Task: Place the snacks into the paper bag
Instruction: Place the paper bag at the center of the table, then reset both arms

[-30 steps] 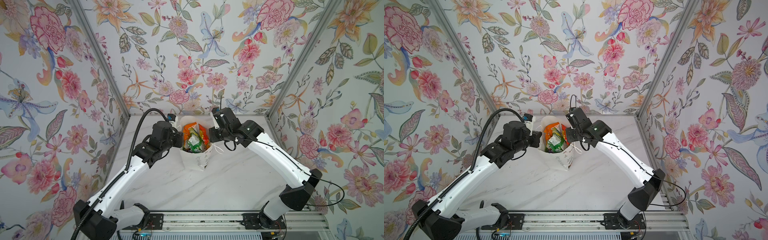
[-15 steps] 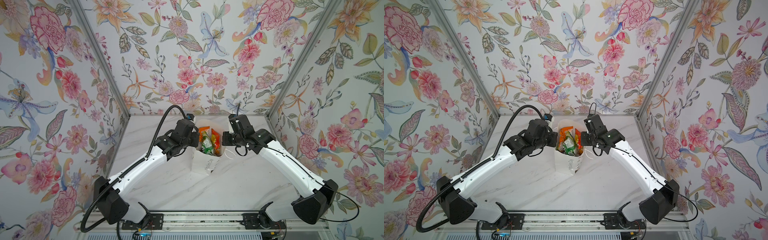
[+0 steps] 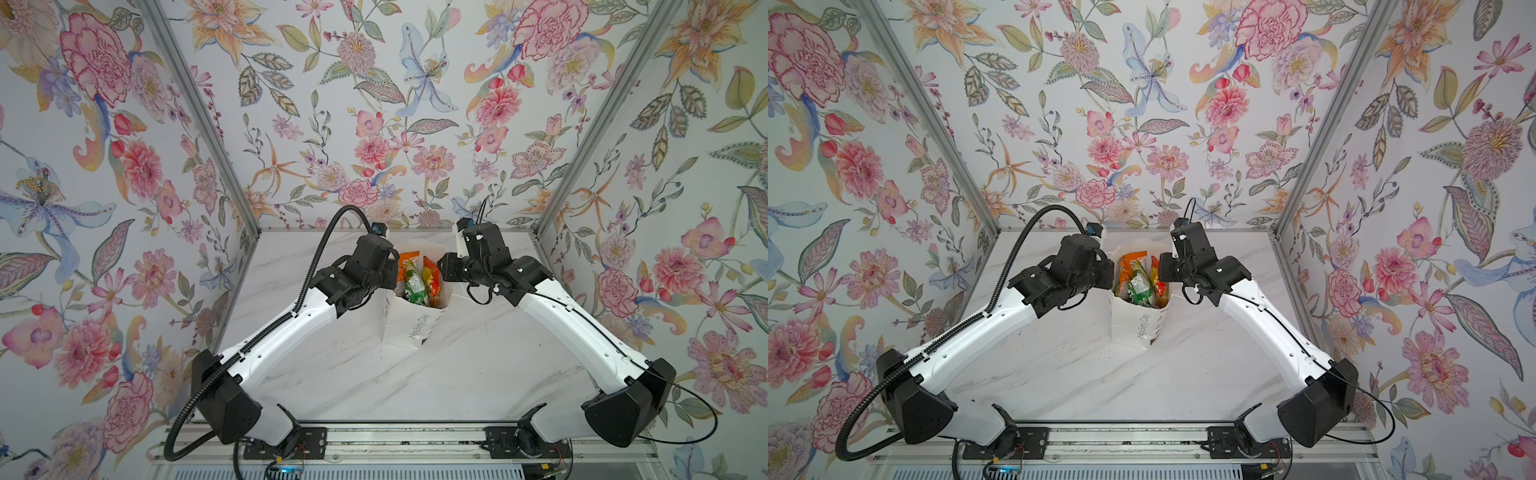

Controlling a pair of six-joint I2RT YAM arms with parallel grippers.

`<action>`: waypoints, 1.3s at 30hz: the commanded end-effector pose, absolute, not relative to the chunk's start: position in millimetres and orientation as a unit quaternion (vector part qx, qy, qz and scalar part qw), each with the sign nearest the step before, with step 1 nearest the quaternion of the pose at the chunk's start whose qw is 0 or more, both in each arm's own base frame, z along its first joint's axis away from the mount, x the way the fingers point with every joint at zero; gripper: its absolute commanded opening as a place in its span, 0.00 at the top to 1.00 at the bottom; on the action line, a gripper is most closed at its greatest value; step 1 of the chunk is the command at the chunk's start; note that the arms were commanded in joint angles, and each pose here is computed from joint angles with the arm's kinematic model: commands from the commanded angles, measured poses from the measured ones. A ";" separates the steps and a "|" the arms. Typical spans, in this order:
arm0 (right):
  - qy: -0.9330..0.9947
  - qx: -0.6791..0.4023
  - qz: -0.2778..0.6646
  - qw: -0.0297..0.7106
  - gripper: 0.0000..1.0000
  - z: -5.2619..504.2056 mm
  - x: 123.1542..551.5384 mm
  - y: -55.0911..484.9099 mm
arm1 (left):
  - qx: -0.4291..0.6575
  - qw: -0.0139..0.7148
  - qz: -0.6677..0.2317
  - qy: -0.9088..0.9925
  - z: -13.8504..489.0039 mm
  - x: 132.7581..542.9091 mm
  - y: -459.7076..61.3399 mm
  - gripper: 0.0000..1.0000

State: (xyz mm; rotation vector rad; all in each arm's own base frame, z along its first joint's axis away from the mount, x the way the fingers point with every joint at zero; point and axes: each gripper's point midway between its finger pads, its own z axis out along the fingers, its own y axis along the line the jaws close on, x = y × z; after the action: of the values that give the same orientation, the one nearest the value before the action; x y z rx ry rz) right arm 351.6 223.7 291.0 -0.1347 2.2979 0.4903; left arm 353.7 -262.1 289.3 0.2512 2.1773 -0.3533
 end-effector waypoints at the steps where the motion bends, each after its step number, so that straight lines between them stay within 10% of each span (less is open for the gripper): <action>1: 0.884 -0.048 0.201 0.418 0.63 315.8 357.2 220.8 | 0.083 0.484 -0.157 0.857 322.7 354.9 -253.2 0.71; 15: 0.861 -0.066 0.225 0.450 0.35 353.0 344.5 217.1 | 0.111 0.550 -0.191 0.806 374.1 343.7 -248.1 0.24; 22: 0.832 -0.040 0.174 0.525 0.25 391.9 328.2 165.2 | 0.011 0.641 -0.054 0.765 403.6 332.5 -160.2 0.08; 28: 0.825 0.055 0.093 0.554 0.02 380.5 319.8 77.6 | -0.124 0.686 0.071 0.713 385.0 297.5 -69.1 0.01; 39: 0.829 0.228 -0.011 0.511 0.01 266.1 301.0 -42.5 | -0.233 0.686 0.106 0.681 282.0 267.1 -20.6 0.01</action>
State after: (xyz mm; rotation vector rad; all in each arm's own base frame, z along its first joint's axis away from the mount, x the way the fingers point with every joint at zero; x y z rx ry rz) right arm 303.8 -25.3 279.7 0.4661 2.0360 0.0040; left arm 272.8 -39.6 290.7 -0.3806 1.5845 0.1802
